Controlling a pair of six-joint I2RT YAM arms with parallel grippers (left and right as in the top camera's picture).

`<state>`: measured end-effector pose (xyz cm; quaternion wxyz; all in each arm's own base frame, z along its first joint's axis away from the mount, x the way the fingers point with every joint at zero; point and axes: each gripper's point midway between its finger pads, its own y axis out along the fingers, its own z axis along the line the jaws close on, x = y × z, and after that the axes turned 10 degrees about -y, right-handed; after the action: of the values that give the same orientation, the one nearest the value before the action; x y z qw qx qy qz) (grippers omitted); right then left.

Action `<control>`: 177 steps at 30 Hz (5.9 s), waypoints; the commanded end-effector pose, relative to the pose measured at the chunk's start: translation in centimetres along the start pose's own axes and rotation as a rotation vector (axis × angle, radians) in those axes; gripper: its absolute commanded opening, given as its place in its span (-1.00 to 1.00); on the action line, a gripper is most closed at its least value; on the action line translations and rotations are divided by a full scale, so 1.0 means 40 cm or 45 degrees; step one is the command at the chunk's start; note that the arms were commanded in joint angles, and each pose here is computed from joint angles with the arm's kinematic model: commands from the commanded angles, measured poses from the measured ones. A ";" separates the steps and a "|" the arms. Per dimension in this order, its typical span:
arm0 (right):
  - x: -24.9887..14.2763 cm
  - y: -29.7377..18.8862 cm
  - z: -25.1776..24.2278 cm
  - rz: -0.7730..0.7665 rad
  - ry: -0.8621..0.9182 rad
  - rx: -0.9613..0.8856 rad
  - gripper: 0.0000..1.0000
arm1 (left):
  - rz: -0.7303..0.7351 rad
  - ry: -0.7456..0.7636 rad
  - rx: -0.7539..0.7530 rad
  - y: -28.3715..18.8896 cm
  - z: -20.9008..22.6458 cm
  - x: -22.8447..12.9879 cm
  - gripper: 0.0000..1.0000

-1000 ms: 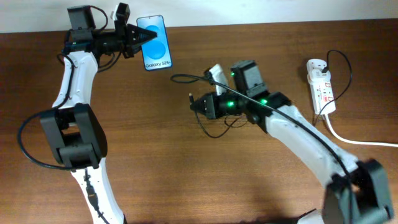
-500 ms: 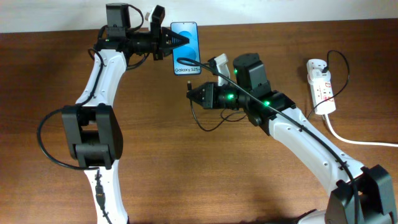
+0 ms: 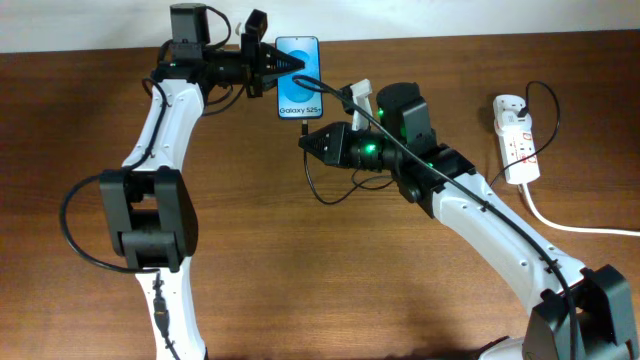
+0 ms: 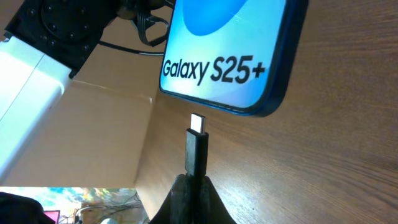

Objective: Plug charger to phone and switch on socket
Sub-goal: 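Align the USB-C plug under the phone's bottom port with the right gripper, then push the USB-C plug up into the phone's port with the right gripper, then lower the phone onto the table with the left gripper and release, then retract the left arm upward and the right arm away from the phone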

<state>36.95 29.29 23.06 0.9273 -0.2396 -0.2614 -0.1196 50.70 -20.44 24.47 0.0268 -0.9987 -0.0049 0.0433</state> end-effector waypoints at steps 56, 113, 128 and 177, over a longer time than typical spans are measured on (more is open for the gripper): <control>0.028 0.018 0.004 -0.039 -0.038 0.049 -0.92 | 0.098 0.094 -0.062 0.003 -0.060 -0.029 -1.00; 0.105 -0.052 -0.086 -0.144 -0.116 -0.033 -0.28 | 0.104 0.274 -0.057 0.035 -0.058 -0.034 -1.00; -0.007 -0.162 -0.325 0.063 0.060 -0.460 0.16 | -0.001 0.053 0.565 0.068 0.388 -0.052 -1.00; 0.060 -1.205 -0.870 -0.760 0.573 -1.216 0.88 | -0.989 0.406 1.748 -0.475 -0.124 -0.034 0.99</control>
<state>35.87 -29.63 17.93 0.6765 -0.5068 -0.0336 -0.5332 49.80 -2.22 30.03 0.6472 -0.6855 -0.3120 -0.1179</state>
